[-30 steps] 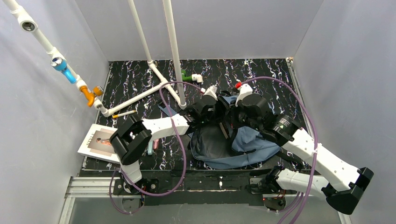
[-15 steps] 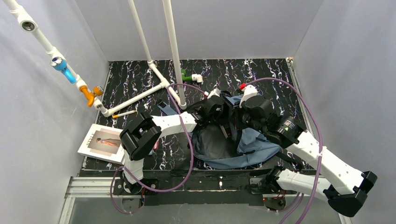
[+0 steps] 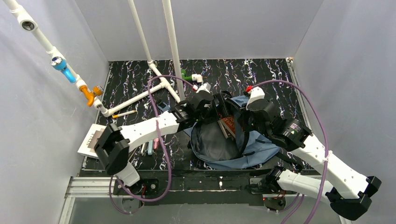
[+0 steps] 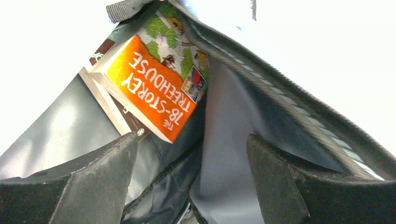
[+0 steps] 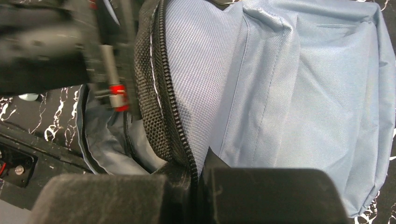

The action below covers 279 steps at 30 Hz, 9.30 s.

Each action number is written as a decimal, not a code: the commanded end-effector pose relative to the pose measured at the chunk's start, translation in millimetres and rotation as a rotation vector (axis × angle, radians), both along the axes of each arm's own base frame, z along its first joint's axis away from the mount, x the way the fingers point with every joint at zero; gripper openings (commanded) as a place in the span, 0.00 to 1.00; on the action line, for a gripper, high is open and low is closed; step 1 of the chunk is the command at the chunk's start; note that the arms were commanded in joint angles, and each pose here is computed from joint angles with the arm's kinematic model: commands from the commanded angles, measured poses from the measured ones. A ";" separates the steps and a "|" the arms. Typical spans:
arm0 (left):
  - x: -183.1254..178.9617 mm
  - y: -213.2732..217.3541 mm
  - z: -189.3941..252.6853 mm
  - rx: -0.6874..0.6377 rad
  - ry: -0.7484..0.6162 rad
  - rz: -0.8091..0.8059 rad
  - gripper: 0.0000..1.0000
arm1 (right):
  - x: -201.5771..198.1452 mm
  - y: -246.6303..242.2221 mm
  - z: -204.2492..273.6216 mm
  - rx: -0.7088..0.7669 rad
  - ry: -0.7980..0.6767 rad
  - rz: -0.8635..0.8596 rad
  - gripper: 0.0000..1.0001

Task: Pack the student bag
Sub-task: Place the book in the student bag, then move the book to the center of the board, then pick up the book from the center of the board.

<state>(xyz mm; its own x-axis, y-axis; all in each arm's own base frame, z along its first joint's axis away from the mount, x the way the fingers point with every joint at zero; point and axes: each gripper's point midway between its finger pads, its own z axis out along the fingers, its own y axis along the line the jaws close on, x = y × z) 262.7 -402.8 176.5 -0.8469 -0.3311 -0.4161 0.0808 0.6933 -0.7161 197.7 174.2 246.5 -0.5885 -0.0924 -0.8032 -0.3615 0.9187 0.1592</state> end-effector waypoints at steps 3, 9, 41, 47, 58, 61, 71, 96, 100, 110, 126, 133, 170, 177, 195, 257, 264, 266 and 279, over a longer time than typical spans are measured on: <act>-33.3 31.3 45.2 -0.033 -0.076 -0.099 0.85 | 2.5 -5.9 9.5 0.010 -0.032 -0.038 0.01; -91.0 53.2 85.2 -0.133 -0.143 -0.338 0.86 | -6.4 36.5 -14.8 0.088 0.058 0.118 0.23; -157.4 373.9 200.7 0.191 -0.711 0.226 0.92 | -56.4 361.4 -27.0 0.811 0.160 0.299 0.94; -176.7 363.8 206.8 0.186 -0.766 0.059 0.94 | -60.3 428.6 -61.6 0.894 0.313 0.369 0.90; -193.0 359.5 222.1 0.148 -0.877 -0.051 0.98 | -31.2 475.2 -128.0 0.905 0.433 0.286 0.84; -200.5 355.1 220.9 0.076 -0.902 -0.067 0.98 | -7.3 485.7 -151.2 0.876 0.455 0.221 0.79; -198.2 349.2 210.4 0.068 -0.875 -0.070 0.98 | 5.4 498.0 -172.6 0.861 0.492 0.207 0.09; -180.3 327.5 195.1 0.120 -0.798 -0.083 0.98 | -0.2 384.2 -49.4 0.904 0.326 0.310 0.01; -175.0 318.3 189.9 0.126 -0.779 -0.092 0.98 | -11.0 364.2 -70.2 0.855 0.349 0.333 0.08; -164.0 298.9 181.4 0.159 -0.722 -0.123 0.98 | -11.5 338.7 -95.4 0.830 0.340 0.272 0.39; -162.0 293.3 176.9 0.165 -0.709 -0.137 0.98 | -15.6 362.1 -137.0 0.885 0.561 0.333 0.98; -165.3 299.7 177.0 0.151 -0.723 -0.121 0.98 | -5.7 378.6 -147.5 0.896 0.568 0.316 0.98; -156.0 276.8 170.0 0.139 -0.612 -0.124 0.98 | -3.8 318.6 -104.9 0.934 0.680 0.335 0.53; -154.2 267.6 166.2 0.133 -0.591 -0.143 0.98 | 1.7 319.2 -147.6 0.642 0.711 0.362 0.67; -158.5 274.7 163.6 0.129 -0.614 -0.141 0.98 | -11.1 321.8 -174.0 0.764 0.746 0.108 0.98; -127.8 263.8 142.9 0.269 -0.490 -0.063 0.98 | 7.2 210.9 -21.6 0.678 0.490 0.466 0.33; -113.7 281.7 138.7 0.404 -0.490 0.003 0.98 | 30.9 142.2 -2.5 0.711 0.503 0.463 0.26; -111.3 285.8 129.7 0.465 -0.466 0.001 0.98 | 30.1 127.4 1.1 0.730 0.513 0.480 0.25; -101.9 240.9 102.1 0.319 -0.297 -0.180 0.98 | -4.4 78.0 32.6 0.859 0.531 0.592 0.25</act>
<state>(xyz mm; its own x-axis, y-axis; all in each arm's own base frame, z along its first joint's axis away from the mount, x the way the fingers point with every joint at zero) 161.7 -131.9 281.9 -0.6390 -0.0081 -0.7691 0.3047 0.9155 -0.2627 223.3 254.8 246.8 -0.9354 0.0604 -0.3485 -0.3198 0.2764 0.9063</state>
